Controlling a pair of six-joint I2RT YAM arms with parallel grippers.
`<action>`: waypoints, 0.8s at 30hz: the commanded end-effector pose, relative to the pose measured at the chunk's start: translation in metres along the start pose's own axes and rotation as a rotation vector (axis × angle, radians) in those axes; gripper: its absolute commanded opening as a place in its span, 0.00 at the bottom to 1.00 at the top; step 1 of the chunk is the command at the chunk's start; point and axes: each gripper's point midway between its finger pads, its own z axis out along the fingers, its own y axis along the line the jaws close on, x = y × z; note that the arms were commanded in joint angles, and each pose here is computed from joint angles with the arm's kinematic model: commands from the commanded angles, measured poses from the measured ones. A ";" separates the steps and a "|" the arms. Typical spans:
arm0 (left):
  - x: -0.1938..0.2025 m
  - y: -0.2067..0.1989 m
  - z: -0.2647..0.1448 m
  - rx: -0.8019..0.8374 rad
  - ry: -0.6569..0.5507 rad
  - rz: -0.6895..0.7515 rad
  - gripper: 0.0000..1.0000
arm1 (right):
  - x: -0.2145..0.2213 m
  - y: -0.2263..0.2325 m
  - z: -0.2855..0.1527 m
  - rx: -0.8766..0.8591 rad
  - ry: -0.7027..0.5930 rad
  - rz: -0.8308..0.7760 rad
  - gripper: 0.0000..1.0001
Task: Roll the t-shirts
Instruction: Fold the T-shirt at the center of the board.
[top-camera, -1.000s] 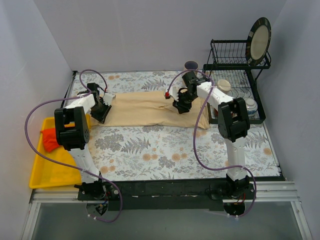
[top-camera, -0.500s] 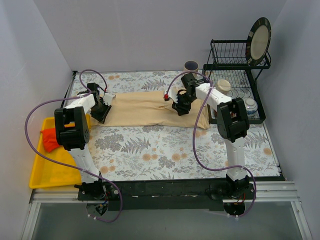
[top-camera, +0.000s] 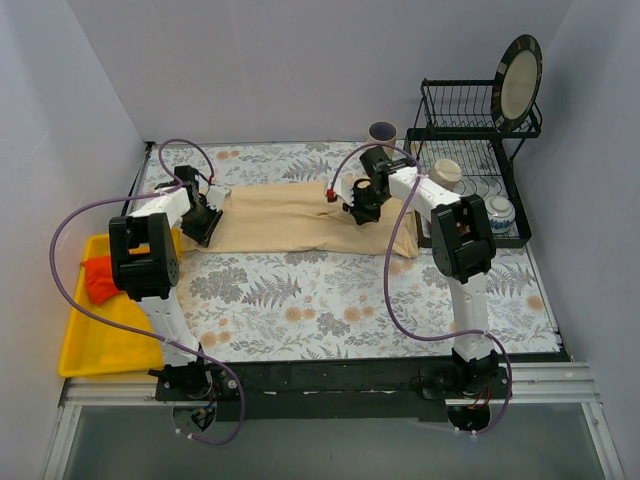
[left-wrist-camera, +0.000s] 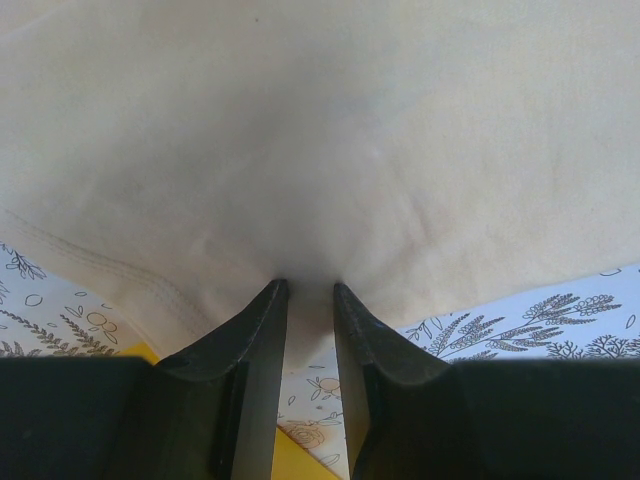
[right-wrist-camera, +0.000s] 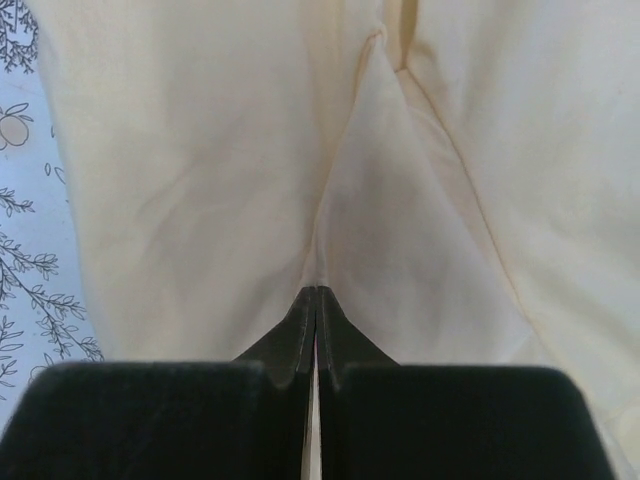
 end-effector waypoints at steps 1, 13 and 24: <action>0.000 0.005 0.006 -0.010 0.013 -0.010 0.25 | -0.023 -0.023 -0.014 0.062 -0.038 -0.051 0.01; -0.004 0.004 0.003 -0.005 -0.006 -0.024 0.24 | -0.085 -0.077 -0.022 0.288 -0.085 -0.240 0.01; -0.125 0.003 -0.070 -0.089 -0.314 0.088 0.40 | -0.042 -0.067 -0.077 0.293 -0.083 0.271 0.46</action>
